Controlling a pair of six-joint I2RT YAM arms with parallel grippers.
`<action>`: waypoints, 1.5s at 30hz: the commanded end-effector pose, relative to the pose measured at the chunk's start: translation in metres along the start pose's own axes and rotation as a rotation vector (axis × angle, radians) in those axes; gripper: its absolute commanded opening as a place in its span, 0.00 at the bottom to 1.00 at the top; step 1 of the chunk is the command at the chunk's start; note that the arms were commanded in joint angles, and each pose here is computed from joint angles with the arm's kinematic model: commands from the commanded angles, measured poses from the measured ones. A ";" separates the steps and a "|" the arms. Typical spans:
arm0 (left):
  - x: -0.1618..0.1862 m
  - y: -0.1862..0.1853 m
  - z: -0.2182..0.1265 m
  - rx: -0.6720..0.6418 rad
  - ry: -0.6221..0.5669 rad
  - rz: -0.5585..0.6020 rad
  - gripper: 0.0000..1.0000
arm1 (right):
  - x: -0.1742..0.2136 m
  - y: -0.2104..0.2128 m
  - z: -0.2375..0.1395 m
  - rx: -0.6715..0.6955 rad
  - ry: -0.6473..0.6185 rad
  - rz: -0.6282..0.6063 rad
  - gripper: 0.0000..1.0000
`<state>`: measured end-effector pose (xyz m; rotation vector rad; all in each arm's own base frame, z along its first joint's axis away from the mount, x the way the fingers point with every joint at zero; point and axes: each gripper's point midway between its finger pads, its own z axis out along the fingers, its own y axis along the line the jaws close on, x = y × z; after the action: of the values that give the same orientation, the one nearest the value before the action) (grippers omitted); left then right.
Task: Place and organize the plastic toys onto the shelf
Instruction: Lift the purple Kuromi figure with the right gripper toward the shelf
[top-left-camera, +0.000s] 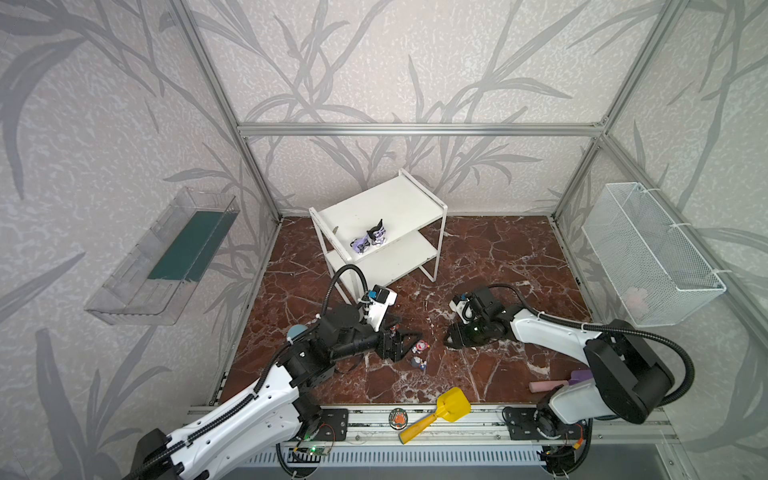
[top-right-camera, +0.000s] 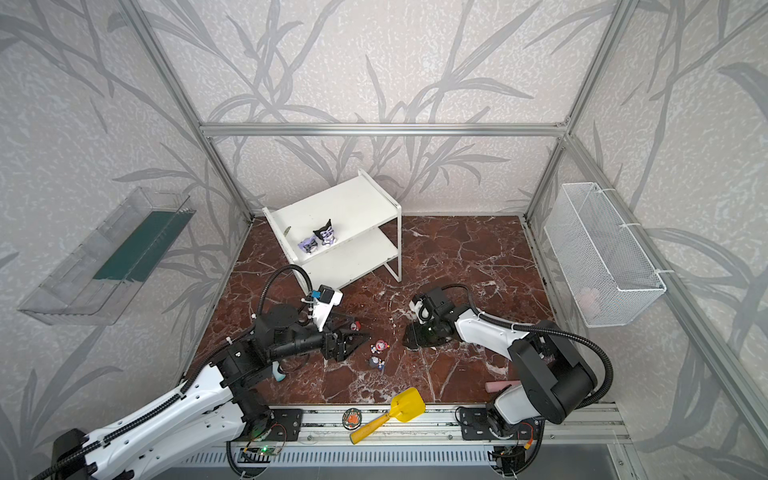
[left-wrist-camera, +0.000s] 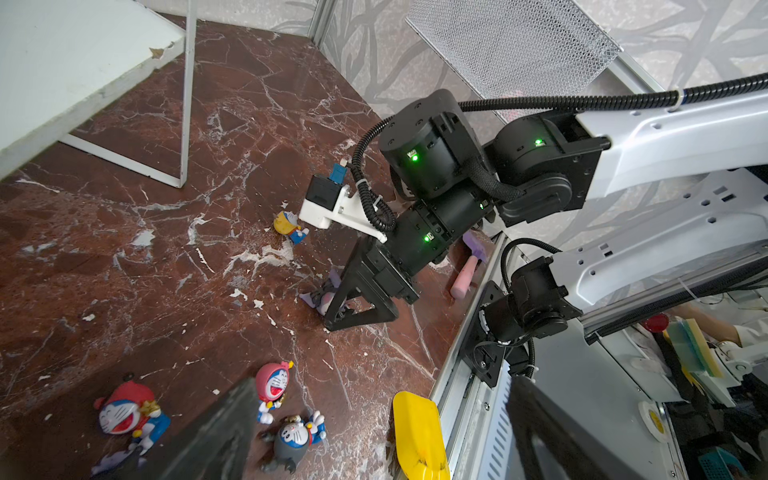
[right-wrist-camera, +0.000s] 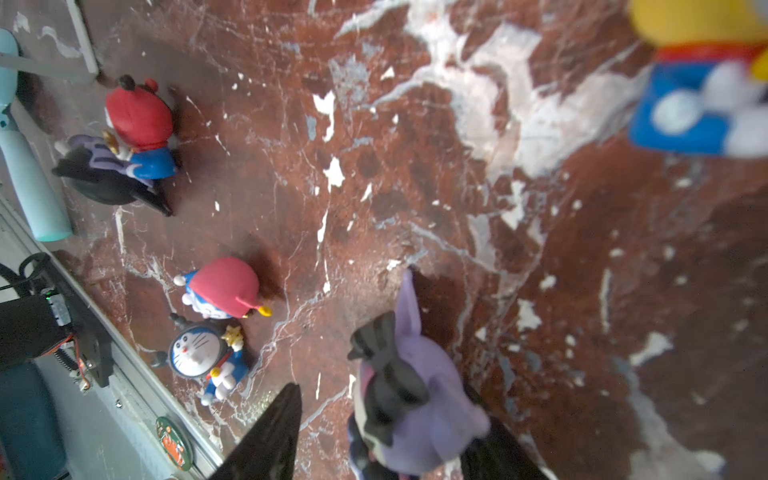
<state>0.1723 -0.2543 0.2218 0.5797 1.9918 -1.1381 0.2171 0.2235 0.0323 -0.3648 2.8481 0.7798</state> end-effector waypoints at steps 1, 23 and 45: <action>-0.011 -0.004 -0.005 0.004 -0.041 0.022 0.95 | -0.002 -0.011 -0.007 0.087 0.020 -0.040 0.60; -0.017 -0.011 -0.012 0.036 -0.092 0.034 0.95 | -0.009 -0.001 -0.050 0.352 0.010 -0.146 0.60; -0.009 -0.002 -0.004 -0.033 0.000 0.039 0.95 | -0.017 -0.001 -0.018 0.358 0.067 -0.129 0.50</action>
<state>0.1706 -0.2530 0.2221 0.5849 1.9824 -1.1356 0.2291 0.2120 0.0497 -0.5247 2.9059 0.2243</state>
